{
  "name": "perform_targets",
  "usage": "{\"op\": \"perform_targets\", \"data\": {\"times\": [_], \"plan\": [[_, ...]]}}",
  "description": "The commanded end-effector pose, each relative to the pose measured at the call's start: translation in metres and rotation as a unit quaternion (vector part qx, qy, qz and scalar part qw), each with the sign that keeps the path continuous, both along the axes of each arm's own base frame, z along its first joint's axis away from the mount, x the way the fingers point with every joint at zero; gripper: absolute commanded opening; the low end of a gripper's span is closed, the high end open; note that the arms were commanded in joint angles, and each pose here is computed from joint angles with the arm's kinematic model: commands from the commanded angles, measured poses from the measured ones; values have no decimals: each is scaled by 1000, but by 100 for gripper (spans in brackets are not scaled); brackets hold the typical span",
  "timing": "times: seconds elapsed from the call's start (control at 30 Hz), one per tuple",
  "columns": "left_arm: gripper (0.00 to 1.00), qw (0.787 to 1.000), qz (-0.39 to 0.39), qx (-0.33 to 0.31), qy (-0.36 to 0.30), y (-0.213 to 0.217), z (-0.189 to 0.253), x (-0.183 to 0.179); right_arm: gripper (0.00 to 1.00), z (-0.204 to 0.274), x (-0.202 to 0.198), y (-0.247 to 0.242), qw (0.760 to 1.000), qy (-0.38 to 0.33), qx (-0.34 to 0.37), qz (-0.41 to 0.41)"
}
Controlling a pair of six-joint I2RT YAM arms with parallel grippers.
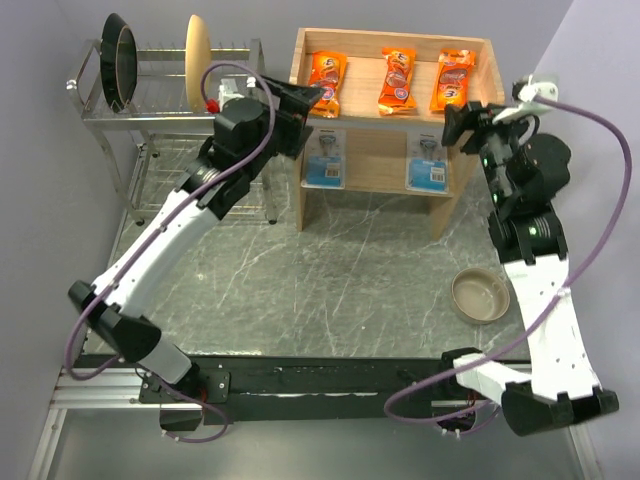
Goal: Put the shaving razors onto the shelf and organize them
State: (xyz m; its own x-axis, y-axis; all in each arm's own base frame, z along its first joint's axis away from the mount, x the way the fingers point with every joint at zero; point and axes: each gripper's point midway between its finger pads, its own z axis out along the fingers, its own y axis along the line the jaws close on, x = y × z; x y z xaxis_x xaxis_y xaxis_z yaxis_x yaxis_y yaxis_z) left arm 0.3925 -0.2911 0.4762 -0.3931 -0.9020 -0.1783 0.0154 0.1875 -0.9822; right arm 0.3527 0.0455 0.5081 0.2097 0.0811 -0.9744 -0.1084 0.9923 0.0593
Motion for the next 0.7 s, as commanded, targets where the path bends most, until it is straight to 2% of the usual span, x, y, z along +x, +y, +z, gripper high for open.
{"op": "perform_targets", "data": {"times": [0.0, 0.03, 0.07, 0.17, 0.43, 0.67], "plan": [[100, 998, -22, 57, -14, 19, -12, -26, 92, 40, 20, -8, 998, -49, -7, -28], [100, 997, -22, 68, -10, 22, -21, -27, 100, 34, 32, -8, 999, -39, -8, -32], [99, 997, -21, 80, 3, 25, -39, -27, 100, 39, 34, -9, 998, -44, -5, -35], [99, 994, -4, 108, 5, 43, -54, -29, 100, 39, 52, -7, 999, -39, 1, -38], [99, 989, 15, 147, -7, 82, -64, -27, 100, 7, 97, -14, 997, 28, 10, -72], [99, 987, 34, 154, -4, 106, -69, -20, 97, -21, 95, -29, 991, 70, -22, -114]]}}
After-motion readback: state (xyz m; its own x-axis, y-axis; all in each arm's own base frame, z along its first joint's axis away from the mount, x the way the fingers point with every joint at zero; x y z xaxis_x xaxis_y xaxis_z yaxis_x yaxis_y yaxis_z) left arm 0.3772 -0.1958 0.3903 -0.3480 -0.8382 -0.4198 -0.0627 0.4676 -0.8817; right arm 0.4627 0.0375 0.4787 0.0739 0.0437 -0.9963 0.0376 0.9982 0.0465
